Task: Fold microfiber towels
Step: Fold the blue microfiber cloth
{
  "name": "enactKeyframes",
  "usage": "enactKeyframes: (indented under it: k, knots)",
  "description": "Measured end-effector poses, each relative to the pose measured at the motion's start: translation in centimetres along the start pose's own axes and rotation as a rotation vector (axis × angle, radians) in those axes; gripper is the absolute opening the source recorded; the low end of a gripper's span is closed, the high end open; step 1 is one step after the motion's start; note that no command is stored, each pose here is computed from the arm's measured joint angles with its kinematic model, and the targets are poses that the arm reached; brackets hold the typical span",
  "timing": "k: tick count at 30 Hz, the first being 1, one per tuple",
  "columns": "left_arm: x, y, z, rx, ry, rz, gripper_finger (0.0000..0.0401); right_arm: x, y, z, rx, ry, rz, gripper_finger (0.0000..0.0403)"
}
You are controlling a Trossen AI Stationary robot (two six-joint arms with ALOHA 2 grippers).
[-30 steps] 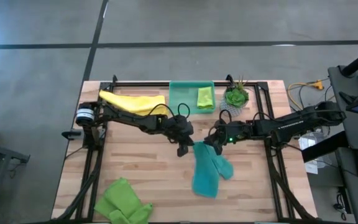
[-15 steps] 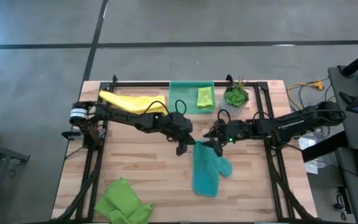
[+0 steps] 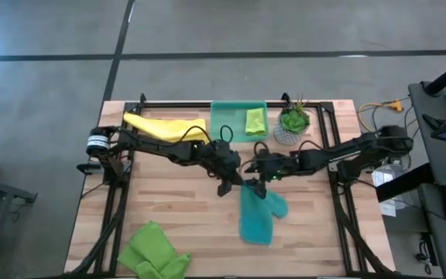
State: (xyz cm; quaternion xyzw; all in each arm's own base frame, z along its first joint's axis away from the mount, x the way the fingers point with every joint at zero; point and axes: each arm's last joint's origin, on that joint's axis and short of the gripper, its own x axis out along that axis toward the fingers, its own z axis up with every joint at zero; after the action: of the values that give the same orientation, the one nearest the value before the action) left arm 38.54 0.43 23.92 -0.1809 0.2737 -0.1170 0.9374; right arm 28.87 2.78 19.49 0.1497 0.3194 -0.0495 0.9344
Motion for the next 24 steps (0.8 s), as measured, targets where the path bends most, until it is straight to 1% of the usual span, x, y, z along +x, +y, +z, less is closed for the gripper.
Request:
enactKeyframes:
  k: [3,6,8,10,12,15,18,21,22,24]
  knots:
    - [-1.1,-0.5,0.2,-0.005,0.017,-0.005,0.0000,0.8,0.0,-0.2,-0.013,0.068,-0.027,0.0214]
    - [-1.3,-0.6,-0.5,-0.002,0.061,-0.009,0.0000,1.5,0.1,-0.1,-0.031,0.105,-0.032,0.0210]
    - [-1.8,-1.0,-0.1,0.013,0.046,-0.030,0.0000,1.9,0.0,-0.5,-0.035,0.156,-0.046,0.0204]
    - [-2.5,-1.5,0.3,0.024,0.028,-0.070,0.0000,2.2,0.2,-0.2,-0.034,0.154,-0.023,0.0197]
    - [-2.8,-1.6,0.3,0.019,0.049,-0.087,0.0000,2.3,0.4,0.2,-0.034,0.147,-0.011,0.0190]
    - [-2.9,-1.3,-1.1,-0.017,0.177,-0.088,0.0000,2.1,0.4,0.0,-0.029,0.195,-0.013,0.0182]
    - [-3.2,-1.0,-2.8,-0.054,0.338,-0.054,0.0000,1.3,0.4,0.1,-0.010,0.199,-0.009,0.0175]
    - [-2.8,-0.2,-4.9,-0.080,0.485,-0.008,0.0000,0.8,0.9,-0.3,-0.012,0.218,0.037,0.0169]
    - [-2.6,0.1,-5.6,-0.093,0.517,0.000,0.0000,0.8,1.1,-0.8,-0.024,0.236,0.051,0.0168]
    - [-2.3,0.5,-6.6,-0.097,0.525,0.004,0.0000,0.7,1.7,-1.7,-0.065,0.266,0.070,0.0167]
